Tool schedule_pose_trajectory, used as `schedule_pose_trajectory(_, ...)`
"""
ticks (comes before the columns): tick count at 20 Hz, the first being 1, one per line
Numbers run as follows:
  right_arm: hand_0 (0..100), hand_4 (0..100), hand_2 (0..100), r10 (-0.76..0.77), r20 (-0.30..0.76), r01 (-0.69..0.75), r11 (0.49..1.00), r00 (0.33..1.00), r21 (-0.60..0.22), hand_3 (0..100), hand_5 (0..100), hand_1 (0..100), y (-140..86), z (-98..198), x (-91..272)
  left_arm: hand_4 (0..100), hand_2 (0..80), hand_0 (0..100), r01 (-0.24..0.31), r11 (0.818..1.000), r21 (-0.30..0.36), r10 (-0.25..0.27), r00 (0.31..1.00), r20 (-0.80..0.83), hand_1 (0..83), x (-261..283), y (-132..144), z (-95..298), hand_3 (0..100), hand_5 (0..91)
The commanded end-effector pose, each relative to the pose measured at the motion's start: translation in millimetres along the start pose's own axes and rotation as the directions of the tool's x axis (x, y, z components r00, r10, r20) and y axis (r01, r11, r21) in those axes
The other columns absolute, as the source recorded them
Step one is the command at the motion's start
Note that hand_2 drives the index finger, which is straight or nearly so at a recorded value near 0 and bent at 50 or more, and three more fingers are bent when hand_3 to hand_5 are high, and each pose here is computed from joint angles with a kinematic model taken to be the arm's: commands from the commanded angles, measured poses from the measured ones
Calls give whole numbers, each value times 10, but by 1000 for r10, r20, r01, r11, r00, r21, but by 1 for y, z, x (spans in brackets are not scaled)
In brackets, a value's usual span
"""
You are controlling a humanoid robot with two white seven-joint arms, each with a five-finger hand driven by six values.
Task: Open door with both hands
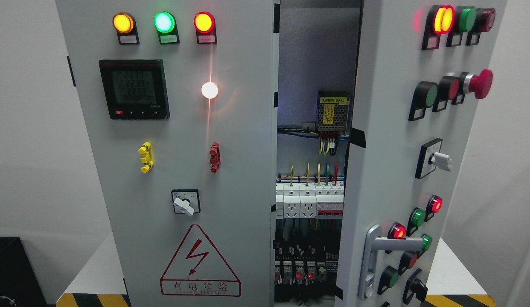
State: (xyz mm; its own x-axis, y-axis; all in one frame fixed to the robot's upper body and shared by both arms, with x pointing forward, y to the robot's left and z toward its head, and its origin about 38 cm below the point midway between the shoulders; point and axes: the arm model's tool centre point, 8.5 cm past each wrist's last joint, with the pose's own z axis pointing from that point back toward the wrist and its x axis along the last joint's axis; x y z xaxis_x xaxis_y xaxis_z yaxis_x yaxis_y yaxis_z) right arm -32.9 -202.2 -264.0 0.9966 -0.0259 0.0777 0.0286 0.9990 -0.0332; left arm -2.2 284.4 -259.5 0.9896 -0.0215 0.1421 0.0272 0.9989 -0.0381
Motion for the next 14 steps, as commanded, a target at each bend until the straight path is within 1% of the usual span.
schedule_pose_trajectory(1,0,0,0,-1,0,1,1000,1000,1,0,0,0,0,0,0,0,0,0,-15,1000,7,14,999,32,0,0,5,1,0,0)
schedule_pose_trajectory(4,0,0,0,0,0,0,1000,1000,1,0,0,0,0,0,0,0,0,0,6,1000,21,-8,995,97,0,13,16,3,0,0)
schedule_pose_trajectory(6,0,0,0,0,0,0,1000,1000,0,0,0,0,0,0,0,0,0,0,31,999,33,-36,983,178,0,28,23,7,0,0)
schedule_pose_trajectory(8,0,0,0,-1,0,1,1000,1000,0,0,0,0,0,0,0,0,0,0,69,995,68,-85,960,266,0,47,43,17,0,0)
schedule_pose_trajectory(9,0,0,0,0,0,0,1000,1000,0,0,0,0,0,0,0,0,0,0,93,992,81,-114,942,316,0,62,50,23,0,0)
schedule_pose_trajectory(10,0,0,0,0,-1,0,1000,1000,0,0,0,0,0,0,0,0,0,0,118,989,87,-141,924,355,0,73,50,29,0,0)
schedule_pose_trajectory(11,0,0,0,-1,0,1,1000,1000,1,0,0,0,0,0,0,0,0,0,153,984,90,-176,901,397,0,85,50,35,0,0)
schedule_pose_trajectory(13,0,0,0,0,0,0,1000,1000,0,0,0,0,0,0,0,0,0,0,215,969,122,-247,832,497,0,120,55,56,0,0)
schedule_pose_trajectory(14,0,0,0,0,0,0,1000,1000,1,0,0,0,0,0,0,0,0,0,232,963,137,-269,794,545,0,137,57,68,0,0)
